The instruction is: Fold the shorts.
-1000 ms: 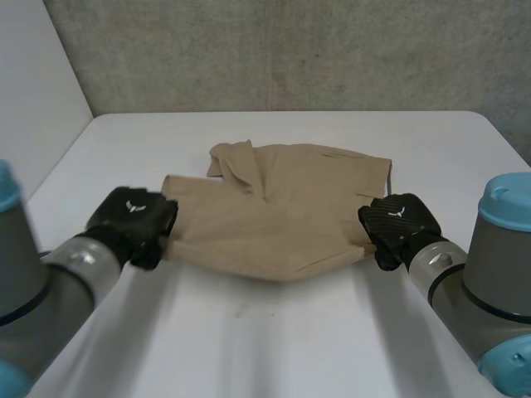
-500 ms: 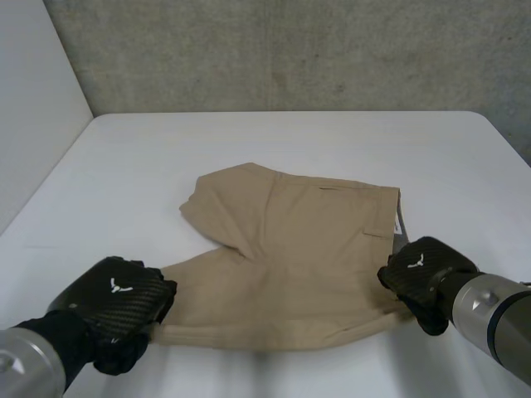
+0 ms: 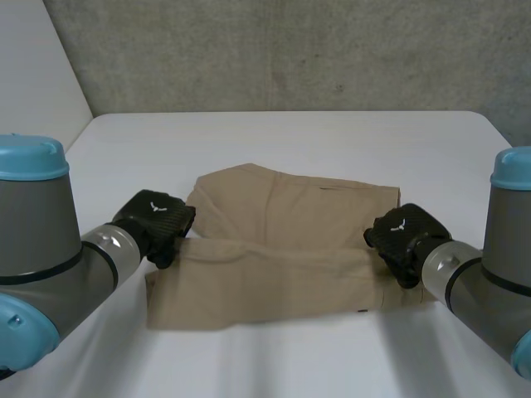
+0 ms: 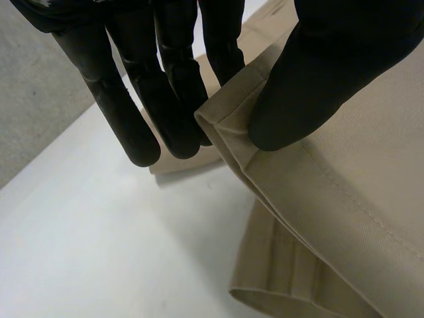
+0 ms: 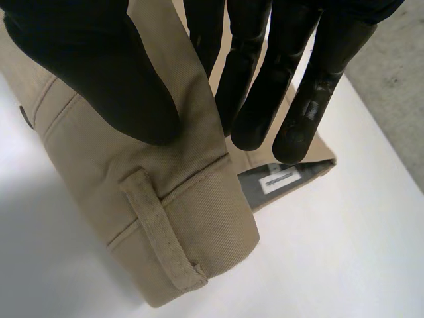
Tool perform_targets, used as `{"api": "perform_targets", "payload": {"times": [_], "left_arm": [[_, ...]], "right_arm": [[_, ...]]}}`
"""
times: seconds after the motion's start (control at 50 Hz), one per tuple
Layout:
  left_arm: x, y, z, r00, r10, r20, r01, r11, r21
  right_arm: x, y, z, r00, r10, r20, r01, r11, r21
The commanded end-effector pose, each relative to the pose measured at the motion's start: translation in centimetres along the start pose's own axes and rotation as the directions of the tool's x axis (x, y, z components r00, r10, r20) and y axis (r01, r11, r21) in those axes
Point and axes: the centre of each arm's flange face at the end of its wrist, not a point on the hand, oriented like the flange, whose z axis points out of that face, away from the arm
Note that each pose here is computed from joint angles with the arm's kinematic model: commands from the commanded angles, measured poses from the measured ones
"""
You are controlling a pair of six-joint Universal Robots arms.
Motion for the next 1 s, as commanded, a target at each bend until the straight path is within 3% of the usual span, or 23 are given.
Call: {"api": "perform_targets", "payload": {"times": [0.02,0.16,0.24,0.38,0.46,0.68,0.88,1.0], "left_arm": [[1.6,1.9,-2.2,0.998,-0.002,-0.059,-0.003,0.996,-0.094],[2.6,2.3,-5.2,0.994,0.009,-0.107,-0.022,0.992,-0.122],[1.5,0.6,-5.7,0.998,0.018,-0.053,-0.02,0.999,-0.043],[-0.4,-3.0,-3.3,0.999,0.033,0.04,-0.038,0.991,0.13],[-0.7,-3.3,0.4,0.997,0.035,0.064,-0.046,0.984,0.17],[-0.3,-1.6,8.4,0.997,0.062,0.05,-0.067,0.99,0.122],[0.2,0.0,10.9,0.985,0.167,0.042,-0.17,0.981,0.091],[0.2,1.5,10.3,0.975,0.223,0.014,-0.223,0.975,-0.022]], "right_arm": [[-1.8,2.2,-0.6,0.997,-0.003,0.071,0.009,0.997,-0.08],[-2.7,3.3,-1.8,0.99,-0.026,0.137,0.046,0.988,-0.145],[-2.8,3.4,-1.8,0.99,-0.03,0.138,0.05,0.988,-0.145],[-2.9,3.3,-1.8,0.99,-0.032,0.138,0.051,0.989,-0.139],[-3.0,3.3,-1.9,0.989,-0.025,0.143,0.046,0.989,-0.141],[-3.1,3.6,-2.0,0.989,-0.022,0.146,0.044,0.988,-0.15],[-3.2,3.6,-2.0,0.989,-0.022,0.146,0.044,0.988,-0.15],[-3.0,3.6,-1.7,0.991,-0.023,0.132,0.042,0.989,-0.139]]}}
